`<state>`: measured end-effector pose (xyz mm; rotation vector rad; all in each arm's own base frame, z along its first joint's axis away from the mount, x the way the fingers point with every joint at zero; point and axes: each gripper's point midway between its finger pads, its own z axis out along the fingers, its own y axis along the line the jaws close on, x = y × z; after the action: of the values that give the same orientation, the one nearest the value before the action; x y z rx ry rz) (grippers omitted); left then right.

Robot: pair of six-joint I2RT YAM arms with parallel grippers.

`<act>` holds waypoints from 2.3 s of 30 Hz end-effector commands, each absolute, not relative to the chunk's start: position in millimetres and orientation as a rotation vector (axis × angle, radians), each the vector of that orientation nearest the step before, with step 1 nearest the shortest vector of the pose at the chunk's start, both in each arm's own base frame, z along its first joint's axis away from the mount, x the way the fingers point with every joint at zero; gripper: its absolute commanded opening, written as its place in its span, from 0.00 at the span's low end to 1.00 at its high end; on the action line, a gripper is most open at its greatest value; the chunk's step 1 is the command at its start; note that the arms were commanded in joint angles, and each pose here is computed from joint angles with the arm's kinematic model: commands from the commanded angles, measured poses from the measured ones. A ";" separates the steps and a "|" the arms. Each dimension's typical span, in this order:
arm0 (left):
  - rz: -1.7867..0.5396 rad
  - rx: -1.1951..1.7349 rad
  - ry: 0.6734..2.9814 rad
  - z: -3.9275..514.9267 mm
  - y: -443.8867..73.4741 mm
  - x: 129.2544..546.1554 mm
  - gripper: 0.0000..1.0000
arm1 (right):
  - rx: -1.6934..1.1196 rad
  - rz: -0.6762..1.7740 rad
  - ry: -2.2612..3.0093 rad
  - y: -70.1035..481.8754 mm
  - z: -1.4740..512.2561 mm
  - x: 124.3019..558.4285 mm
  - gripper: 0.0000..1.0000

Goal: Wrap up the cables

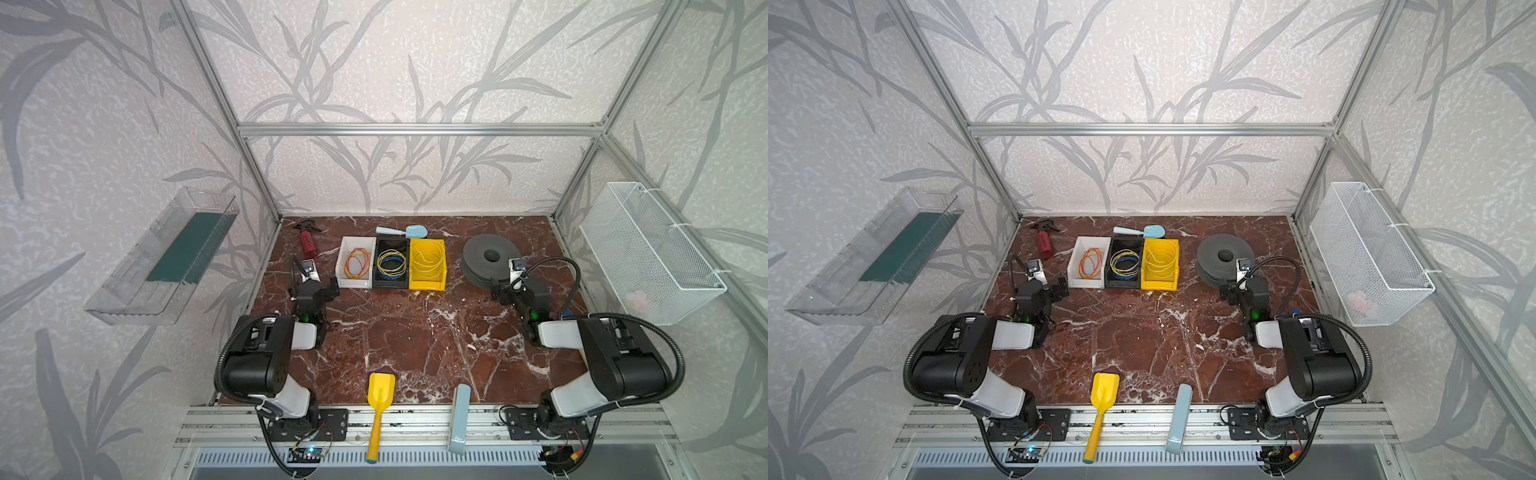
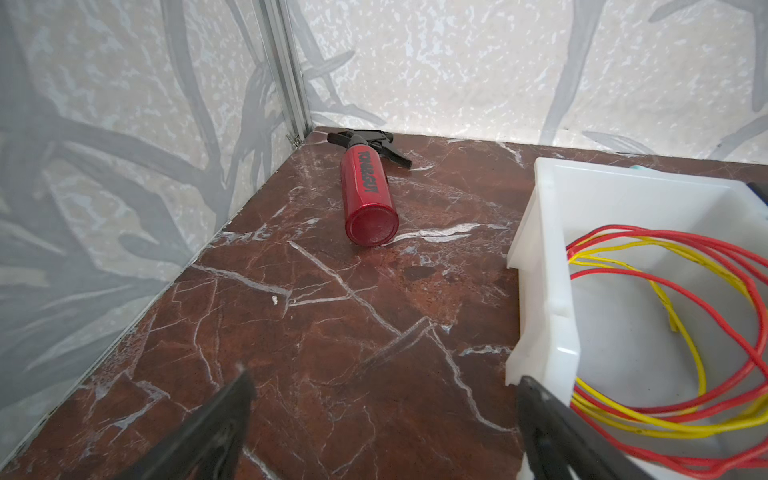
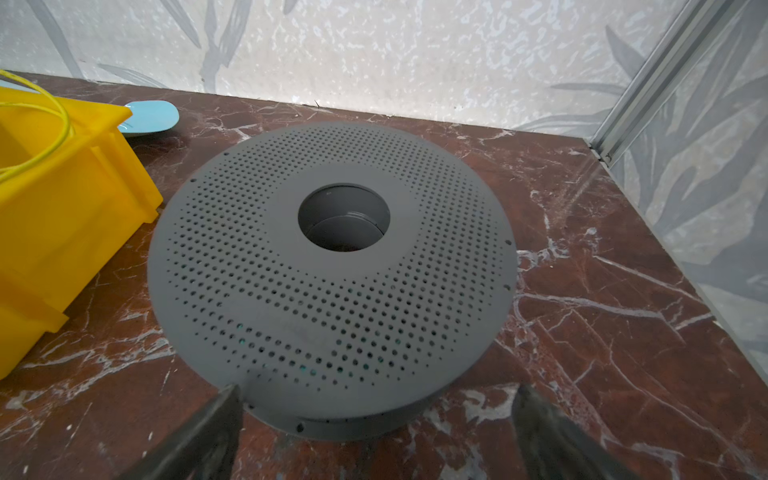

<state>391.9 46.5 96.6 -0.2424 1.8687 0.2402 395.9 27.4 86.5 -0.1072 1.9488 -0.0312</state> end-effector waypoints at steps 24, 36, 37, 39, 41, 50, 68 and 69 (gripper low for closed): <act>0.347 -0.331 1.928 120.4 65.6 392.5 0.99 | -0.080 -0.056 1.890 22.7 105.7 395.8 0.99; 0.351 -0.590 2.158 180.8 72.7 364.7 0.91 | 0.330 0.161 2.149 6.3 158.6 374.8 0.99; 0.333 -0.602 2.165 184.2 71.0 360.7 0.89 | 0.330 0.197 2.147 10.7 158.3 371.2 0.99; 0.273 -0.606 2.188 189.5 63.2 354.5 0.88 | 0.383 0.279 2.115 16.0 157.4 362.7 0.99; 0.194 -0.591 2.204 194.8 52.9 352.8 0.99 | 0.479 0.328 2.079 13.8 152.9 355.3 0.99; 0.000 -0.510 2.170 222.6 13.6 340.5 0.99 | 0.633 0.389 2.064 10.4 132.5 346.5 0.99; -0.100 -0.434 2.187 236.4 -9.8 351.5 0.96 | 0.752 0.501 2.060 -0.7 104.3 402.8 0.99; -0.103 -0.432 2.185 237.5 -10.5 352.0 0.95 | 0.757 0.521 2.055 -1.2 101.4 406.6 0.99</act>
<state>348.4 -4.1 228.4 -0.4288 2.1974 -0.0600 389.7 -1.6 93.4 0.7427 2.1165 0.4229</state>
